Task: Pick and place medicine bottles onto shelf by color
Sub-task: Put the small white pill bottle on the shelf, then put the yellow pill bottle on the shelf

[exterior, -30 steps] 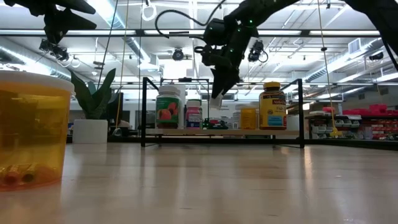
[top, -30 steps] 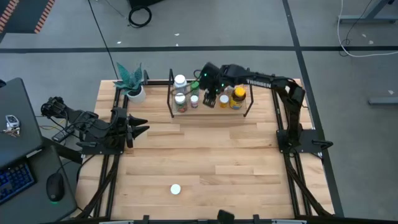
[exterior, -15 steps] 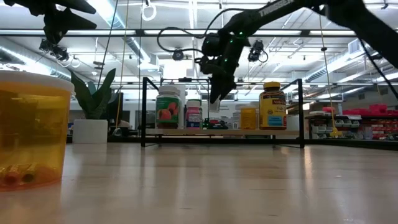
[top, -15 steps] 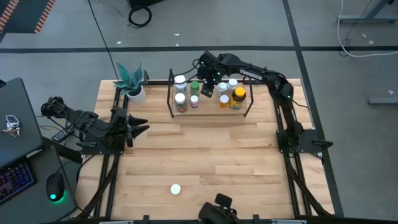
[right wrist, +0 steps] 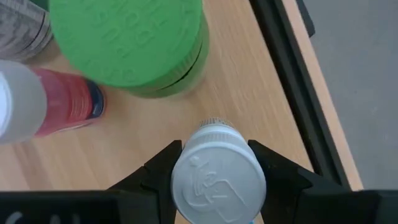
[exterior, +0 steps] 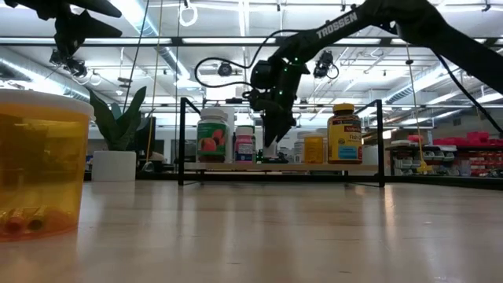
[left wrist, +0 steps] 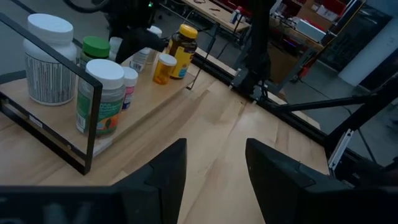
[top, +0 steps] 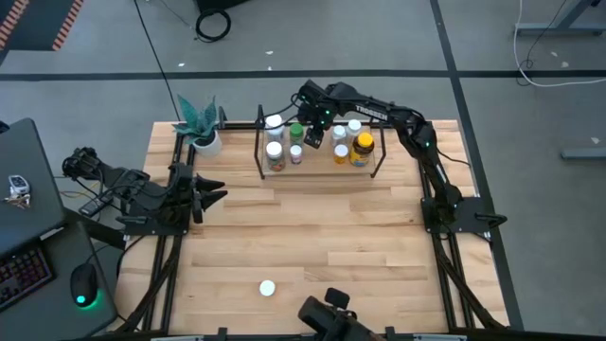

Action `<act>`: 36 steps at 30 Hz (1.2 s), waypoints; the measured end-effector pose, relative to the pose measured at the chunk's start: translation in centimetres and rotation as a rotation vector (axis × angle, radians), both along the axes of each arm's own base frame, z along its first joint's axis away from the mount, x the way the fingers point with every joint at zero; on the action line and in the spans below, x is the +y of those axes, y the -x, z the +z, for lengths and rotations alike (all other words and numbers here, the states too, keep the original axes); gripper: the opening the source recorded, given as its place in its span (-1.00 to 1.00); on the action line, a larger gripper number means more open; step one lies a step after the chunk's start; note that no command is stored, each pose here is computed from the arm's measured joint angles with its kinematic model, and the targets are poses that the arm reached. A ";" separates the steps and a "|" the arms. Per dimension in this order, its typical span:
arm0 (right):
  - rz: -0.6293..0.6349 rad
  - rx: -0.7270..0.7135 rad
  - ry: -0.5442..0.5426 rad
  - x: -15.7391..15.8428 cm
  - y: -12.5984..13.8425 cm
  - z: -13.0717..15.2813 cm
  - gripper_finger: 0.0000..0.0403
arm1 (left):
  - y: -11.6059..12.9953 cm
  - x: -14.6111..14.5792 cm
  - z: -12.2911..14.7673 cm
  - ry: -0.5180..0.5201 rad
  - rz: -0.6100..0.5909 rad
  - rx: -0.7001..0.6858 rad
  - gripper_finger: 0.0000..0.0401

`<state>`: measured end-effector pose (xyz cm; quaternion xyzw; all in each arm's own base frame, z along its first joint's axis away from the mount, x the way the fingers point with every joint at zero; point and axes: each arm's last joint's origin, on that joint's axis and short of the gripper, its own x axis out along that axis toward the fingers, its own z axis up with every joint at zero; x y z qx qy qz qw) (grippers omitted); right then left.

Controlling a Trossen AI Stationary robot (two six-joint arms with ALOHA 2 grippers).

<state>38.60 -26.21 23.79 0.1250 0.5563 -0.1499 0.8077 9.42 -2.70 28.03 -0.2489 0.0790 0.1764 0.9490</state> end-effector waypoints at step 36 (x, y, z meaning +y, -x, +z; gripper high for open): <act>-0.059 -0.046 0.049 3.7 0.9 5.6 0.43 | 0.0 0.0 0.0 0.005 -0.001 0.002 -0.14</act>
